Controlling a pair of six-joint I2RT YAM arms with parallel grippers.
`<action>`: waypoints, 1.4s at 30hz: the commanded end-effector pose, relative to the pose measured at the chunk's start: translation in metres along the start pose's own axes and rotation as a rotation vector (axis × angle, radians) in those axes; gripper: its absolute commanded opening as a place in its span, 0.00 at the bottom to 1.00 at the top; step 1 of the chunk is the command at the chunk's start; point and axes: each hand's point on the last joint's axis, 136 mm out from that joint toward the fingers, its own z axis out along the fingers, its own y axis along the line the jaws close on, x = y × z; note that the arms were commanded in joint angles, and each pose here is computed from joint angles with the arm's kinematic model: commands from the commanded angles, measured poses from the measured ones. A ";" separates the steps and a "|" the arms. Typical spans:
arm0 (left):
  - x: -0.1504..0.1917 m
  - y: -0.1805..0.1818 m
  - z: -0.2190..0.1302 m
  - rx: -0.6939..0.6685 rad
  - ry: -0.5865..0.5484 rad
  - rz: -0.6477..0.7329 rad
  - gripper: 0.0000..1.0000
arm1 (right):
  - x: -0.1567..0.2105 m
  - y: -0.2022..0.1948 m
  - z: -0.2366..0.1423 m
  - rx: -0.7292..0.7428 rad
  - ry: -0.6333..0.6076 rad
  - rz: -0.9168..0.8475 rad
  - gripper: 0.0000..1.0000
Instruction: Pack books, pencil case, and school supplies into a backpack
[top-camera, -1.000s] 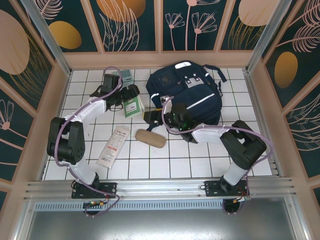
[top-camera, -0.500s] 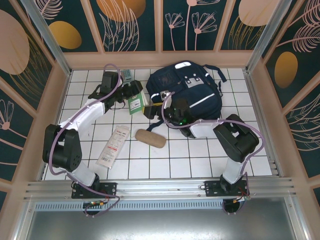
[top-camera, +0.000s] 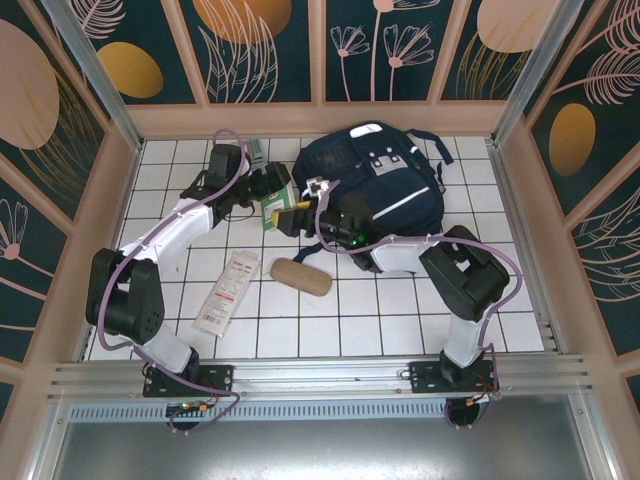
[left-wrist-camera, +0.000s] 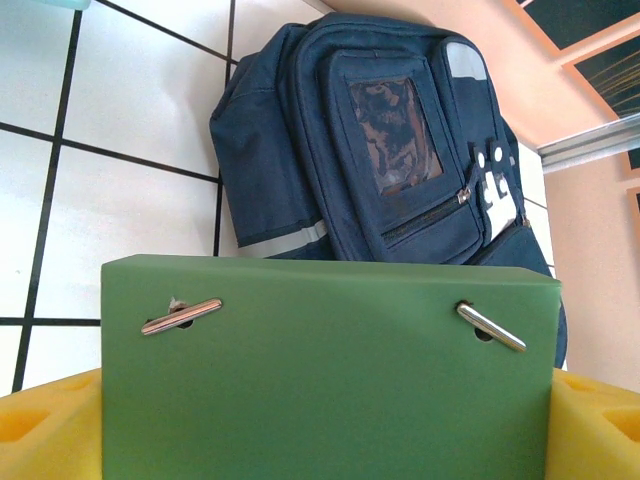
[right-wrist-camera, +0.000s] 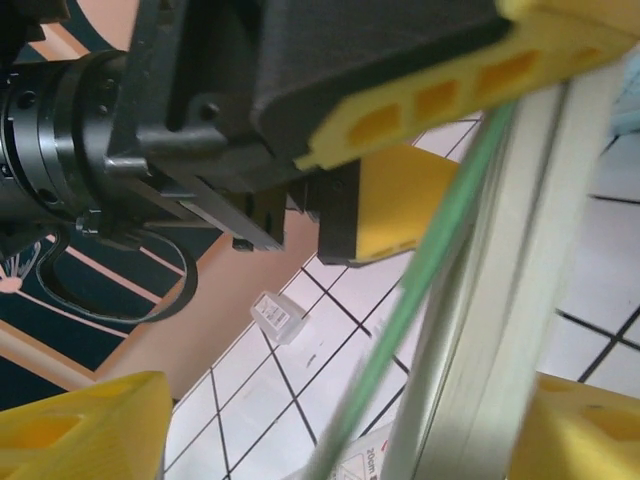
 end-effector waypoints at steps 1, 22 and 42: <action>-0.004 -0.014 -0.003 0.037 -0.026 -0.001 0.73 | -0.007 -0.001 0.010 0.020 -0.024 -0.007 0.66; -0.021 -0.017 -0.024 -0.004 -0.134 0.067 0.98 | -0.018 -0.031 -0.025 0.204 -0.103 0.059 0.00; 0.074 -0.102 0.061 -0.029 0.026 0.533 0.84 | -0.049 -0.096 -0.286 0.884 -0.478 0.122 0.00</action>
